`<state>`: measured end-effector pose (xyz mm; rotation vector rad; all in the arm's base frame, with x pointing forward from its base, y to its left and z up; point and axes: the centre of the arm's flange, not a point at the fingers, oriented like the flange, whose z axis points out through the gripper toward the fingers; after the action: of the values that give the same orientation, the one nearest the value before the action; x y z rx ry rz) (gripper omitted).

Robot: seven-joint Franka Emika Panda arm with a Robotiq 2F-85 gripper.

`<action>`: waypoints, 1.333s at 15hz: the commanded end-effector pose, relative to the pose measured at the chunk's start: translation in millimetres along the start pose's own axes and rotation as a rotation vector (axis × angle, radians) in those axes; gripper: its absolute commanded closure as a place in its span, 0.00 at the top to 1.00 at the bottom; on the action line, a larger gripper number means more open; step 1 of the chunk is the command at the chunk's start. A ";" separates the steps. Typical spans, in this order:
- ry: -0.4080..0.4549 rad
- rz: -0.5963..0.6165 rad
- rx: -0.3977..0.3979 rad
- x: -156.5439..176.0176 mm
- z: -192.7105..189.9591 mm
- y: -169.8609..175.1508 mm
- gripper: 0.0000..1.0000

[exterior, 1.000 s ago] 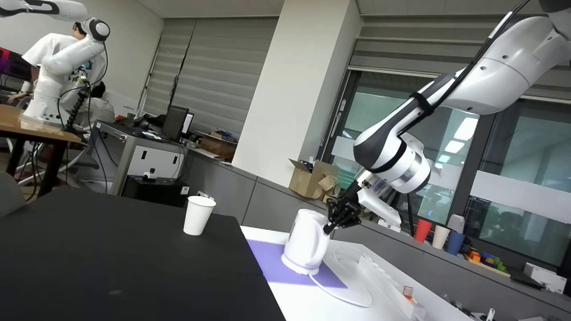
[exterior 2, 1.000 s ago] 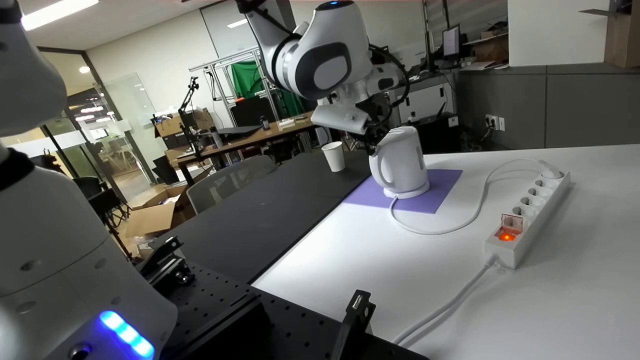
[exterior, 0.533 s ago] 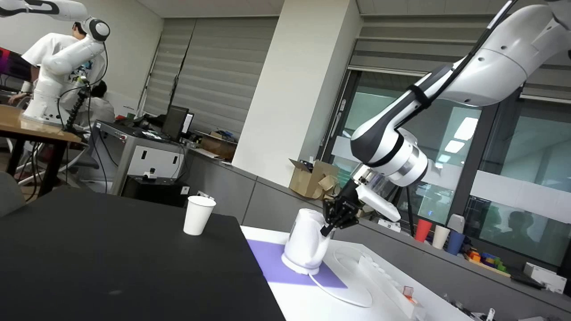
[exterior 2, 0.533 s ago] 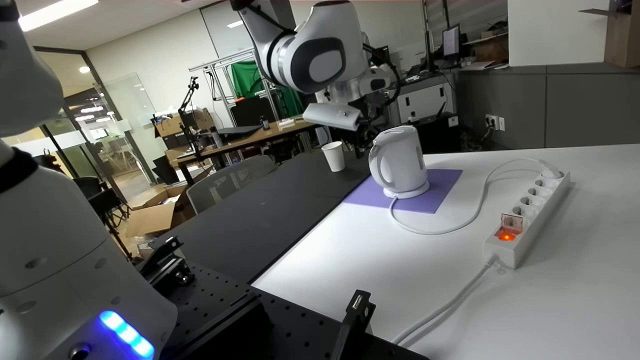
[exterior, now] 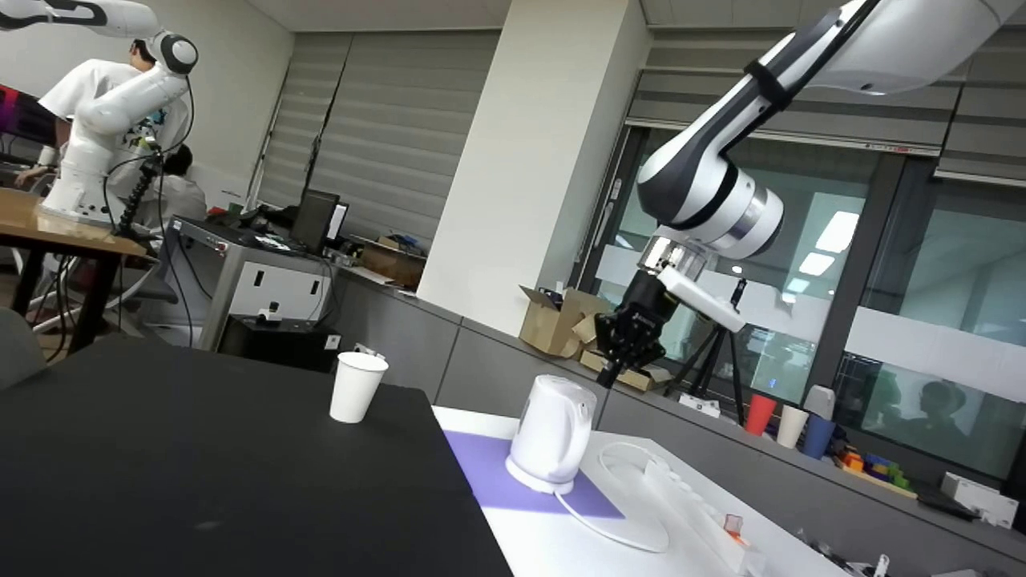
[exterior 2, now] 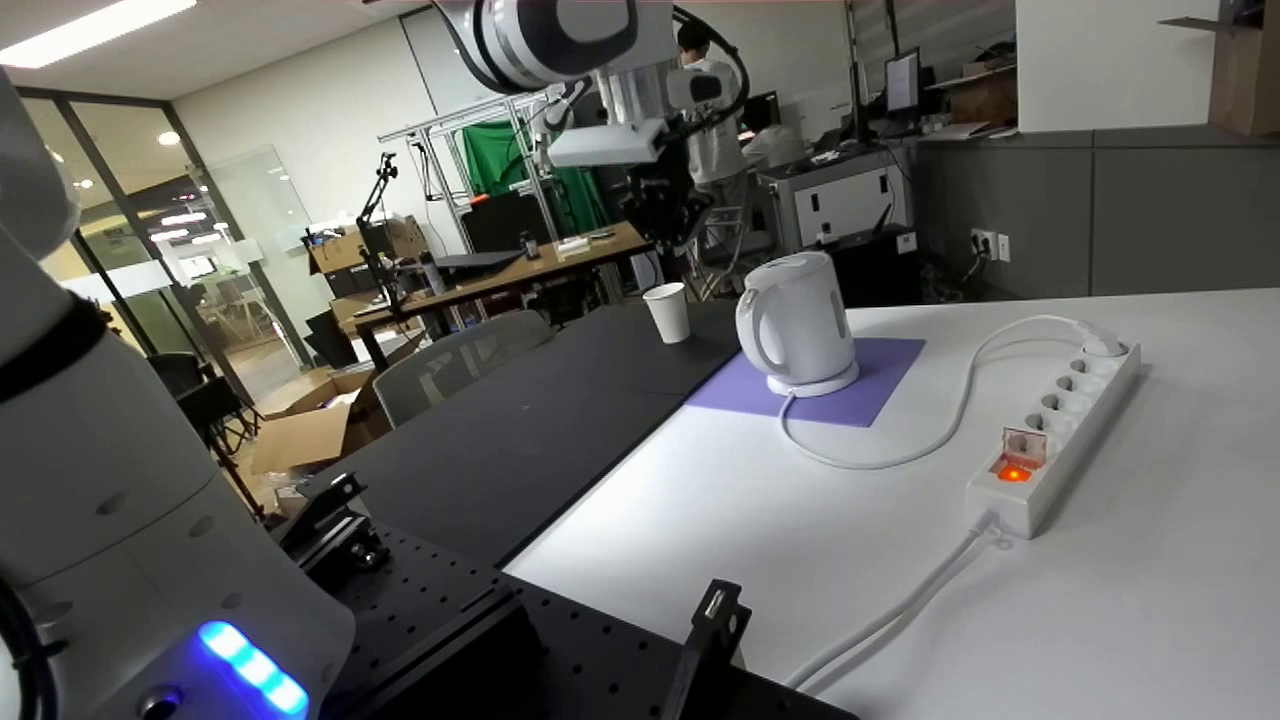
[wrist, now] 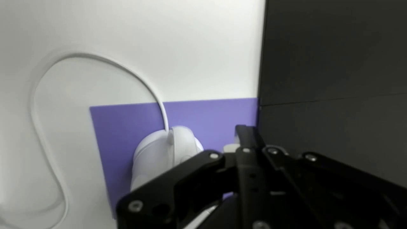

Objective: Turn off the kettle then turn off the extension cable

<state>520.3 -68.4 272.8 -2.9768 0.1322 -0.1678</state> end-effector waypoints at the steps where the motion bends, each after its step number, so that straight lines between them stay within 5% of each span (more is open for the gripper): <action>1: -0.045 0.034 -0.148 -26.5 -45.4 7.4 0.00; 5: -0.069 0.081 -0.273 -41.9 -64.6 48.5 0.00; 6: -0.055 0.033 -0.227 -30.9 -55.9 38.4 0.01; 20: -0.067 0.057 -0.257 -37.9 -58.8 52.8 0.00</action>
<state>471.7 -125.6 318.0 -3.2247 0.2484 -0.0461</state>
